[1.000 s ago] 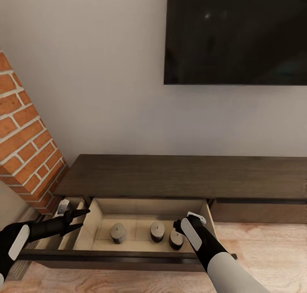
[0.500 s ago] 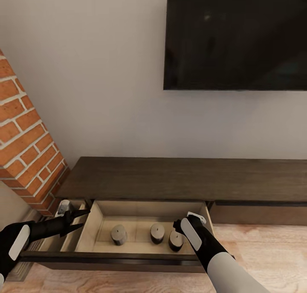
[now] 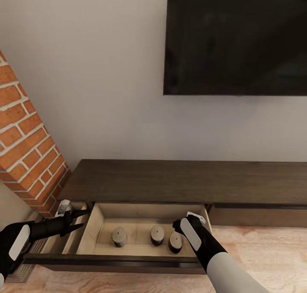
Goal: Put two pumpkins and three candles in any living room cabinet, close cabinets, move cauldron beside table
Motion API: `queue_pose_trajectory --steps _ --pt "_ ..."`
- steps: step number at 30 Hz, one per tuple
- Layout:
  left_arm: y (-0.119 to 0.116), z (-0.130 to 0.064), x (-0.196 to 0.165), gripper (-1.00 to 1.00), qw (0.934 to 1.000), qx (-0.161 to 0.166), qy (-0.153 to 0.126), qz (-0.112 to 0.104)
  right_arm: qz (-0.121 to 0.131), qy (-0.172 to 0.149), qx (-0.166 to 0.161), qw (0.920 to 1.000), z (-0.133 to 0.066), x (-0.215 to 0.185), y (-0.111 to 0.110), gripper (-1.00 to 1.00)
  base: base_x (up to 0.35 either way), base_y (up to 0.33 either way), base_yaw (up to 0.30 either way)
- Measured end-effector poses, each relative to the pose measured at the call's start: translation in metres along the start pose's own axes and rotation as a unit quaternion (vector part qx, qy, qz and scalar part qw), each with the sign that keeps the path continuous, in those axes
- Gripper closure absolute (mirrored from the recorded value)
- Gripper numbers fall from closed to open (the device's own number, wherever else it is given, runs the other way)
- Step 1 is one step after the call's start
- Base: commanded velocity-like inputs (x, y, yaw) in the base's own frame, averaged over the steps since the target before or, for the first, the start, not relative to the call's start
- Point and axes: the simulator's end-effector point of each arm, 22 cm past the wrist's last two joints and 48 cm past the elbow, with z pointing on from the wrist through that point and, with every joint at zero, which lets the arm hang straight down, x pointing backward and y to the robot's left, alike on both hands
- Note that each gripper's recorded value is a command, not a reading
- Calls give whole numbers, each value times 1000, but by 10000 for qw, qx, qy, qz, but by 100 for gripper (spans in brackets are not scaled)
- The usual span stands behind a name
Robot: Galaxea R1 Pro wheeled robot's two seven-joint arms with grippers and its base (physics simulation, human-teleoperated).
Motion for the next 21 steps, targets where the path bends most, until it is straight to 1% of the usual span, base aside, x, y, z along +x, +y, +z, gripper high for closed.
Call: queue_pose_trajectory --steps 21 --pt "-33 -18 -6 -100 10000 -12 11 -1 -2 8 -11 10000 -36 -14 4 -100 0 0 0"
